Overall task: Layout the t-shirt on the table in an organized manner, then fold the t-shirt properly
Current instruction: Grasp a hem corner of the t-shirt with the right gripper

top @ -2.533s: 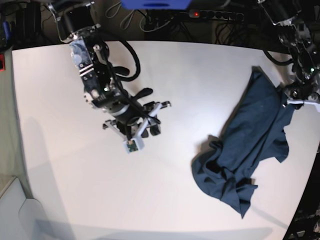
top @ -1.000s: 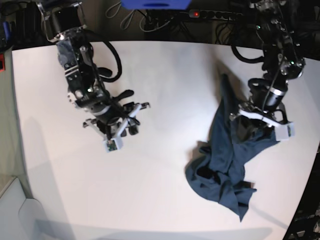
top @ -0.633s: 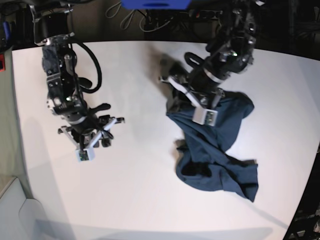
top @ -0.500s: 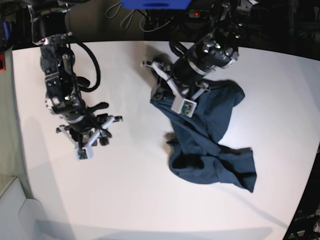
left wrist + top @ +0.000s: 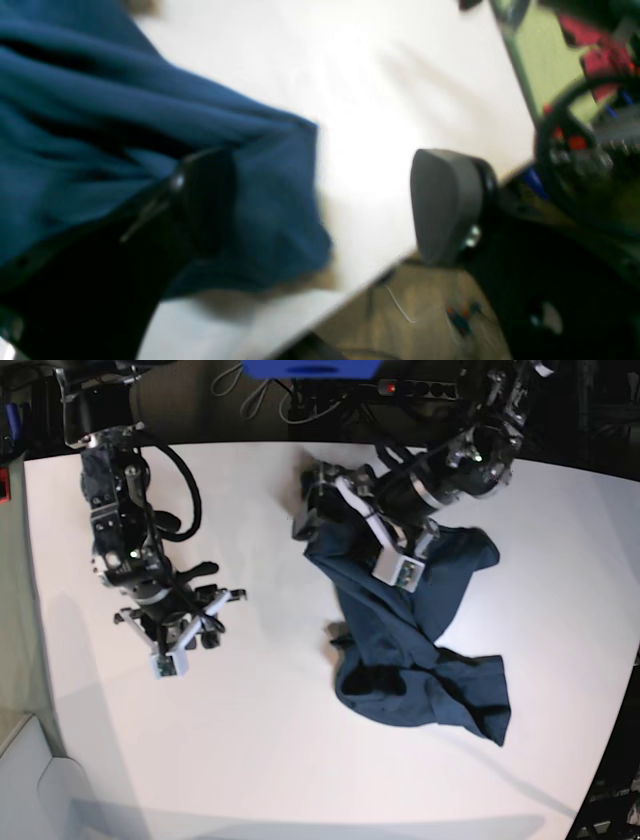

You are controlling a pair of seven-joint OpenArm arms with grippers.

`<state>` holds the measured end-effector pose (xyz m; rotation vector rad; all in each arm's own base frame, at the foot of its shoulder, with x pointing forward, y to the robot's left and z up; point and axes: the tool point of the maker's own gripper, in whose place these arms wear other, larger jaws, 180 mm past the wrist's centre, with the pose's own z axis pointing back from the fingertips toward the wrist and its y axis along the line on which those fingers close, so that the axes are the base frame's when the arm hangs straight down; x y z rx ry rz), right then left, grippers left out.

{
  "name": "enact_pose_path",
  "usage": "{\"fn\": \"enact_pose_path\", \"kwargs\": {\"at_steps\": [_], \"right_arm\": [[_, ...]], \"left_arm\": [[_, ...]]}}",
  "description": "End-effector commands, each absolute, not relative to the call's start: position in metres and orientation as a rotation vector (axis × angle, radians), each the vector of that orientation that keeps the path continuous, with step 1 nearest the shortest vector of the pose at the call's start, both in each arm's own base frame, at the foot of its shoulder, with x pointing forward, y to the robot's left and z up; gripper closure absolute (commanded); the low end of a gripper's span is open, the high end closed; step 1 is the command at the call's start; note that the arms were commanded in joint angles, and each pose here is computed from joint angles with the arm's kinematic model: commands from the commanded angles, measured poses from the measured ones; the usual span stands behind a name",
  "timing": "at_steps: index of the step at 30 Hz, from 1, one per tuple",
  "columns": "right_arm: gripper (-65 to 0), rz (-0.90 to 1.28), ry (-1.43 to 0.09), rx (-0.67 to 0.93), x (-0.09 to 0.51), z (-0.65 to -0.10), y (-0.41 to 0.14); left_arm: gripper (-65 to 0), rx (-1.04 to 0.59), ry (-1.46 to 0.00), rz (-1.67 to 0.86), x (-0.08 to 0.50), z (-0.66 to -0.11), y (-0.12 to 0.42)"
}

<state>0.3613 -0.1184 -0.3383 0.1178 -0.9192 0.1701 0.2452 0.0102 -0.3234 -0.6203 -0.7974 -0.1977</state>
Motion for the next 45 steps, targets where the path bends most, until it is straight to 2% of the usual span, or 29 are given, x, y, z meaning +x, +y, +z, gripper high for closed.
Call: {"fn": "enact_pose_path", "kwargs": {"at_steps": [1,6,12,14,19,21,33,39,45], "right_arm": [[-21.7,0.173,-0.974,0.119,0.37,-0.323,-0.119],[-21.7,0.164,-0.978,0.149,0.372,-0.323,-0.107],[-21.9,0.142,-0.975,0.211,0.391,-0.321,-0.081],[-23.8,0.155,-0.951,0.227,0.397,-0.328,-0.068],[-31.9,0.213,-0.925,0.281,0.408,-0.332,-0.025],[-33.3,0.223,-0.937,0.302,0.415,-0.329,-0.011],[-33.5,0.269,-0.914,0.357,0.428,-0.361,0.047],[-33.4,0.259,-0.912,0.366,0.426,-0.372,0.053],[-33.4,0.268,-0.943,0.374,0.424,-0.355,0.05]], "left_arm": [[-53.2,-0.613,-0.861,-0.17,0.258,-0.309,0.02],[-53.2,-0.517,-0.906,-0.034,0.288,-0.316,0.066],[-53.2,-0.426,-0.805,0.101,0.306,-0.369,0.11],[-53.2,-0.412,-0.766,0.122,0.307,-0.384,0.116],[-53.2,-0.395,-0.71,0.142,0.301,-0.405,0.122],[-53.2,-0.39,-0.703,0.142,0.297,-0.407,0.124],[-53.2,-0.374,-0.646,0.143,0.27,-0.423,0.127],[-53.2,-0.374,-0.645,0.143,0.27,-0.423,0.127],[-53.2,-0.373,-0.645,0.142,0.27,-0.423,0.128]]}}
